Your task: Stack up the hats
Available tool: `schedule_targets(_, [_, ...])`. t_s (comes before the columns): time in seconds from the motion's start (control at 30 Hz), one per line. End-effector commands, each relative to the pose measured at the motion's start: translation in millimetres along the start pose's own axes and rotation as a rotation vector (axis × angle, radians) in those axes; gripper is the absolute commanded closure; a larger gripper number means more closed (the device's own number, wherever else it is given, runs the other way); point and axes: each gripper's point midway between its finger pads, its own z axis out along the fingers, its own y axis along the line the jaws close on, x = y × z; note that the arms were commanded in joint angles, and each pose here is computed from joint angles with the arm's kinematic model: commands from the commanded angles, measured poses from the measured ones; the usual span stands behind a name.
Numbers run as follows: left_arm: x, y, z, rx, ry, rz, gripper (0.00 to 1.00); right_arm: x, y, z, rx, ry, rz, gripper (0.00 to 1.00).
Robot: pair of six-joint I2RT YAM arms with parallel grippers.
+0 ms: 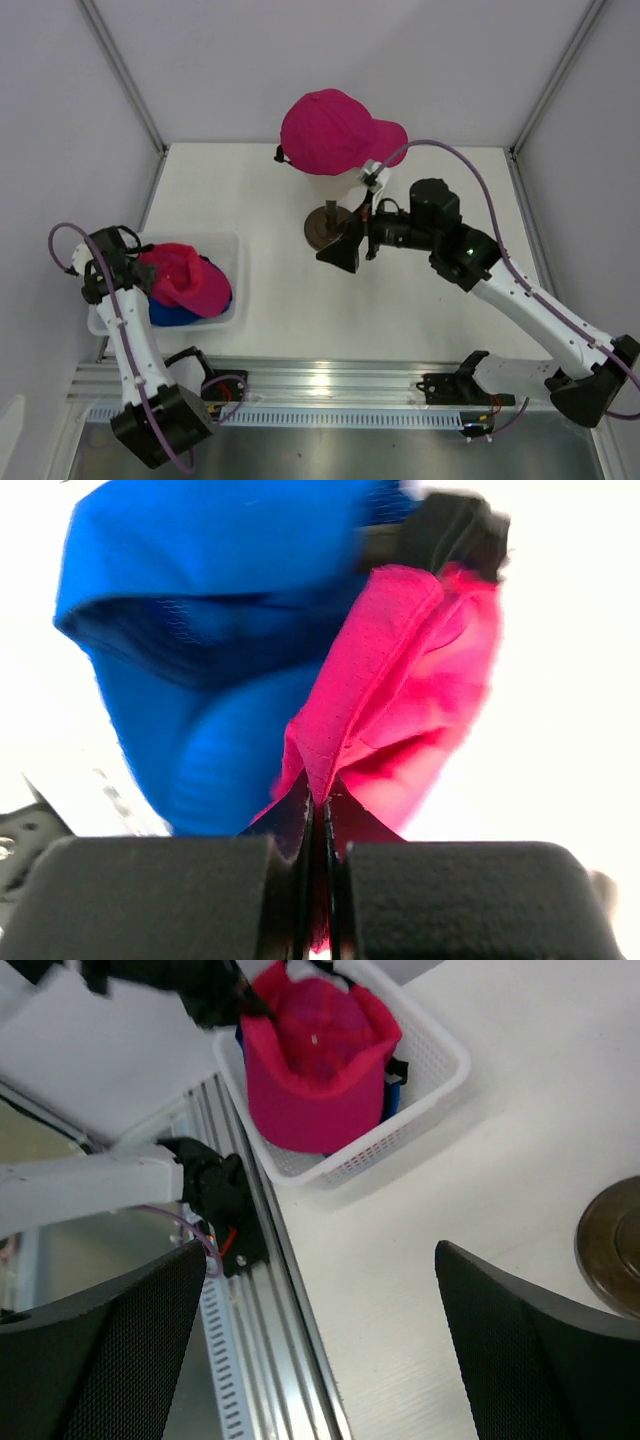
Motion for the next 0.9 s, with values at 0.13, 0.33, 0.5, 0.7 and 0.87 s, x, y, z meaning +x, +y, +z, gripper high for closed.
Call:
schedule_targets(0.13, [-25.8,-24.7,-127.7,0.236,-0.068,-0.263,0.99,10.5,-7.9,59.9,0.095,-0.055,-0.436,0.0])
schedule_targets(0.33, [-1.8,-39.5,-153.2,0.227,0.158,-0.415,0.99,-2.8,15.6,94.7,0.119,-0.172,-0.737,0.0])
schedule_targets(0.5, [10.9,-49.6,-166.0,0.247,0.273,-0.401,0.99,17.9,42.6,131.0,0.176,-0.223,-0.957,0.0])
schedule_targets(0.7, [19.3,-51.6,-167.4,0.261,0.314,-0.439,0.99,56.7,72.7,161.1,0.167,-0.346,-0.958,0.0])
schedule_targets(0.87, [21.6,-45.1,-166.5,0.208,0.323,-0.461,0.99,92.5,117.0,172.0,0.1,-0.406,-0.981,0.01])
